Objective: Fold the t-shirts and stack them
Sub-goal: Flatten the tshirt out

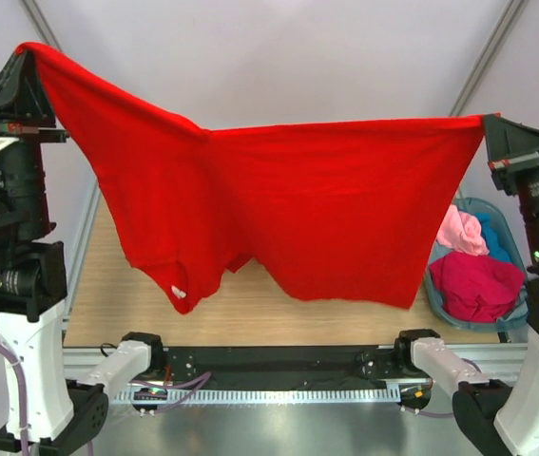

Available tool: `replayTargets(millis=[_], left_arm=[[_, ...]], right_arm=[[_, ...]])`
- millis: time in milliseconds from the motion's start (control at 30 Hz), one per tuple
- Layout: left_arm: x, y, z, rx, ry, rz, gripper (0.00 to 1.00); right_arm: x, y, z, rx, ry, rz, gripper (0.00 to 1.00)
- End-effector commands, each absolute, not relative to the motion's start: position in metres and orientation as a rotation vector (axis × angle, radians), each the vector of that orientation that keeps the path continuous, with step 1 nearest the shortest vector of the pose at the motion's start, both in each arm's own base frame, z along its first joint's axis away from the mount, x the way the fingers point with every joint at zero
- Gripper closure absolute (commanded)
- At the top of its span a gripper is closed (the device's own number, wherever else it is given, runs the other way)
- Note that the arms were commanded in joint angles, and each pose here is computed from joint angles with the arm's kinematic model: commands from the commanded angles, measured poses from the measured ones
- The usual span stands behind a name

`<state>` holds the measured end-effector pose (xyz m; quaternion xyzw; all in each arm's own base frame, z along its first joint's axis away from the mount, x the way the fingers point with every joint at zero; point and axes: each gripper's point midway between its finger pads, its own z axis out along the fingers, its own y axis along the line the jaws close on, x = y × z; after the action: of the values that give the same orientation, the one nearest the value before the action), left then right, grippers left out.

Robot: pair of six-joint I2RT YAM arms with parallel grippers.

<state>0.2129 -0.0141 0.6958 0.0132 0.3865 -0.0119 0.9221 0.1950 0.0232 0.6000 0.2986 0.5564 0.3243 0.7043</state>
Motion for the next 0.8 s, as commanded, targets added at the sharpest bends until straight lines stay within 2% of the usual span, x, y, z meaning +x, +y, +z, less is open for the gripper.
replayTargets(millis=[0, 67, 133, 200, 233, 267, 300, 467, 567, 767], left_arm=[[0.279, -0.018, 0.648, 0.055, 0.977, 0.024, 1.0], [0.32, -0.016, 0.608, 0.054, 1.078, 0.073, 1.0], [0.338, -0.014, 0.594, 0.059, 1.113, 0.114, 1.0], [0.348, -0.015, 0.596, 0.061, 1.109, 0.113, 1.0], [0.349, -0.02, 0.602, 0.076, 1.094, 0.092, 1.0], [0.349, -0.022, 0.608, 0.083, 1.084, 0.084, 1.0], [0.346, -0.024, 0.621, 0.087, 1.057, 0.075, 1.0], [0.318, -0.022, 0.664, 0.05, 0.954, 0.038, 1.0], [0.282, -0.015, 0.693, 0.033, 0.876, 0.042, 1.0], [0.196, -0.004, 0.722, 0.035, 0.755, 0.072, 1.0]], right_arm=[[0.275, 0.006, 0.567, 0.774, 1.29, 0.593, 0.99], [0.312, 0.005, 0.551, 0.791, 1.327, 0.558, 0.99], [0.356, 0.006, 0.541, 0.776, 1.344, 0.539, 0.99], [0.376, 0.026, 0.562, 0.655, 1.325, 0.622, 0.99], [0.37, 0.03, 0.592, 0.595, 1.279, 0.641, 0.99], [0.388, 0.035, 0.59, 0.57, 1.304, 0.639, 0.99], [0.378, 0.039, 0.614, 0.523, 1.261, 0.655, 0.99], [0.348, 0.034, 0.645, 0.539, 1.169, 0.687, 0.99], [0.295, 0.031, 0.66, 0.539, 1.13, 0.71, 0.99], [0.217, 0.019, 0.637, 0.588, 1.169, 0.657, 0.99]])
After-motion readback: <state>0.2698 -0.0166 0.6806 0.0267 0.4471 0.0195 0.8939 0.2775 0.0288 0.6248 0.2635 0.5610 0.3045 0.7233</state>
